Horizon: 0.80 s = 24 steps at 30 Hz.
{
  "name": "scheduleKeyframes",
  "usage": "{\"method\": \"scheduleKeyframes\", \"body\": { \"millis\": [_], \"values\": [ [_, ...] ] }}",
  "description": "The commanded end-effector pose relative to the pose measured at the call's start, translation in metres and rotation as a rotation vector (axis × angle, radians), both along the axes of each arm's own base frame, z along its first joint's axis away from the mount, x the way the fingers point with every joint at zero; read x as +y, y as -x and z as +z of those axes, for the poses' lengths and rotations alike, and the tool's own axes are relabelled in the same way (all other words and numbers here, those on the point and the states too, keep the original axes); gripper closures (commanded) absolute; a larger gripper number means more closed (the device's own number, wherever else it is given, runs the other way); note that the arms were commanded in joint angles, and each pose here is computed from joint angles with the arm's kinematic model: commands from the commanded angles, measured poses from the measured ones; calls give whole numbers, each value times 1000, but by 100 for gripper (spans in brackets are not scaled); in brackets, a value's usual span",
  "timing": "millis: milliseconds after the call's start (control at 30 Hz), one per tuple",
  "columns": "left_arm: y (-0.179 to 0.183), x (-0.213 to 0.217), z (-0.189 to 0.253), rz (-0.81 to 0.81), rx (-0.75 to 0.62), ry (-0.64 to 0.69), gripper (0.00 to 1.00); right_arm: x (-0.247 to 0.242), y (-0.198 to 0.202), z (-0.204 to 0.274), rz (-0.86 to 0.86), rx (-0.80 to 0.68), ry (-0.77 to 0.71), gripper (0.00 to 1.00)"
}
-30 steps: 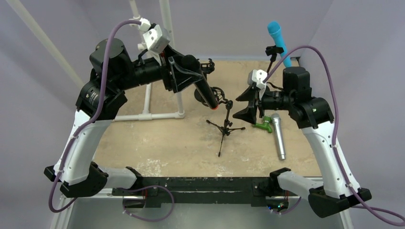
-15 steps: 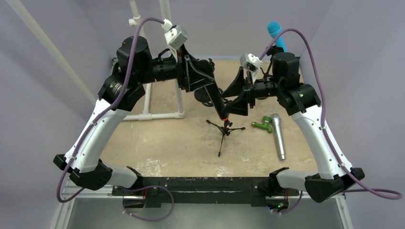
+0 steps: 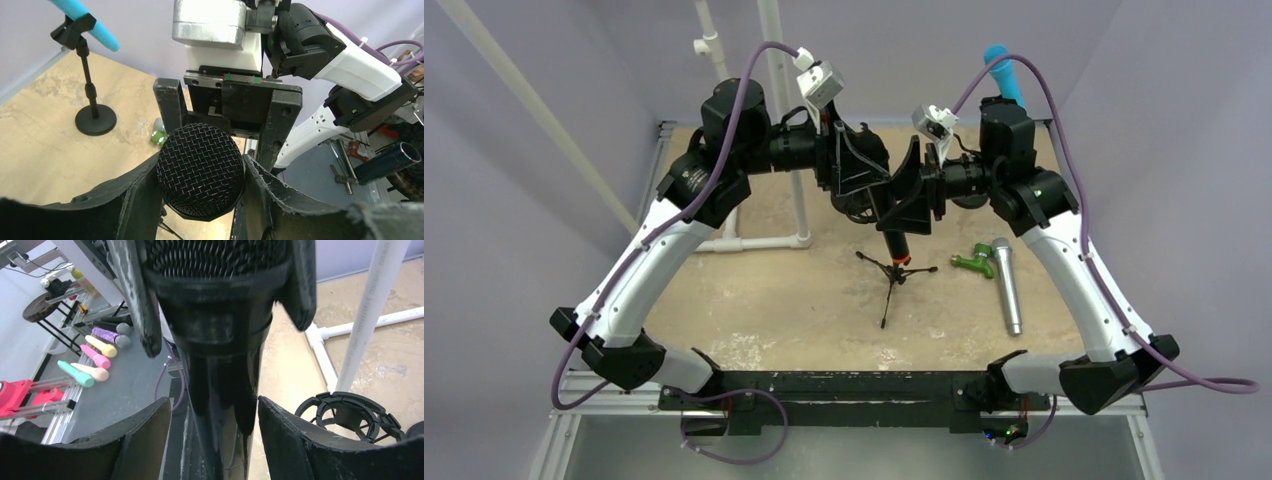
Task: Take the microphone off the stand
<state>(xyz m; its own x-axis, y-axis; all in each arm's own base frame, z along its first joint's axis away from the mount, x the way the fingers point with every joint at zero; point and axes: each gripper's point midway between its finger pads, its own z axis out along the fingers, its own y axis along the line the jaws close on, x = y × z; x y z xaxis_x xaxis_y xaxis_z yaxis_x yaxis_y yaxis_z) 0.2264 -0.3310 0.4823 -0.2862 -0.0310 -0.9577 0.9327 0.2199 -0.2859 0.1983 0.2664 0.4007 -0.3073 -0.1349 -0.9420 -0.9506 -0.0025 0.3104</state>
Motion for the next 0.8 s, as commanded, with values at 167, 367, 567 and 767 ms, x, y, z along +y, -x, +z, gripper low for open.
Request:
{"method": "scheduleKeyframes", "body": {
  "millis": [167,367,567,767],
  "values": [
    [12,-3,19,-36,-32,66,100,3,-2,5,-2,-13,-18,52],
    [14,-3,18,-42,-12,71,100,5,-6,-3,-11,9,-12,61],
    [15,-4,18,-51,-8,74,100,4,-7,-8,-30,24,-9,93],
    [16,0,12,-44,-32,52,57,-13,-9,-8,-123,6,-9,100]
  ]
}}
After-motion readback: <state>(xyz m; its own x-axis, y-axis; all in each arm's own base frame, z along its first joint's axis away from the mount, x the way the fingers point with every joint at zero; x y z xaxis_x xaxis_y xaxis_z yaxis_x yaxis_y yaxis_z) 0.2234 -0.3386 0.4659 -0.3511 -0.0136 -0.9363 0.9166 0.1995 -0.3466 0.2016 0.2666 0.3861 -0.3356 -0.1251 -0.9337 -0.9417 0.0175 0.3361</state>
